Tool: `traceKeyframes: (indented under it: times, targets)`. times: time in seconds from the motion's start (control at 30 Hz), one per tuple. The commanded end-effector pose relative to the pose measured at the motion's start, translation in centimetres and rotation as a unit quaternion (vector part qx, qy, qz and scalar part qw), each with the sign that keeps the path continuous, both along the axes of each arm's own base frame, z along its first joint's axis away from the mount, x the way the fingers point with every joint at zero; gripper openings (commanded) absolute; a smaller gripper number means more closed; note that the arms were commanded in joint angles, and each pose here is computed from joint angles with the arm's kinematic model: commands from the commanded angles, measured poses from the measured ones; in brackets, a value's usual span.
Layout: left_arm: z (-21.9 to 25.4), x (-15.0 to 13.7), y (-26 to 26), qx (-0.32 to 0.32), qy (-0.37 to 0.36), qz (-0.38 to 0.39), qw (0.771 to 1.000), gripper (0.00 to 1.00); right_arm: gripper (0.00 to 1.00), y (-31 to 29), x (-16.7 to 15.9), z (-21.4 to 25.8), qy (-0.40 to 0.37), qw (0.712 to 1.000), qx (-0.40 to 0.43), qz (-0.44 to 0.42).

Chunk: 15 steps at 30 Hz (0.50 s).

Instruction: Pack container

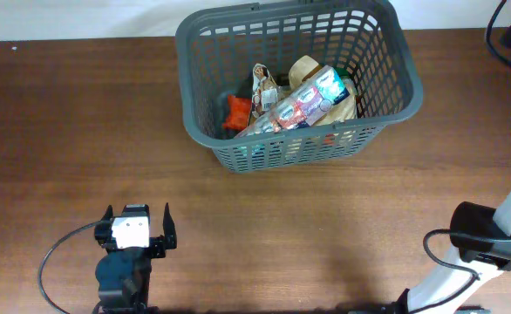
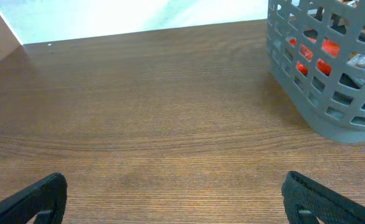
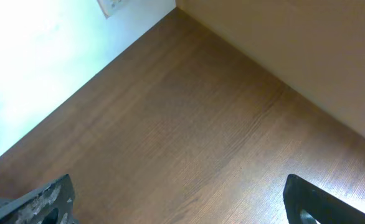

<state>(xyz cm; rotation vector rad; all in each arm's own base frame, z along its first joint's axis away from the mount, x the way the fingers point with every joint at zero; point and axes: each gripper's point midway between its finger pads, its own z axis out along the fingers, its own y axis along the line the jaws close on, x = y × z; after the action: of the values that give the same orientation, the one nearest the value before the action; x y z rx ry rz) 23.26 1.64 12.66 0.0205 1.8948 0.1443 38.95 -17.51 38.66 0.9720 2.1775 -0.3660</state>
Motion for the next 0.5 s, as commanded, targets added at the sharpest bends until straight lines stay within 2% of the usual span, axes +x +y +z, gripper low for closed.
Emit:
traceKeyframes:
  times: [0.0, 0.47]
  targets:
    - [-0.2, 0.0, 0.0, 0.008, -0.003, -0.004, 1.0, 0.99, 0.99, -0.1, 0.0, 0.1, -0.005, 1.0, 0.001, -0.006]
    - [-0.2, 0.0, 0.0, 0.008, -0.003, -0.004, 1.0, 0.99, 0.99, 0.1, -0.8, 1.3, -0.02, 1.0, -0.003, -0.006]
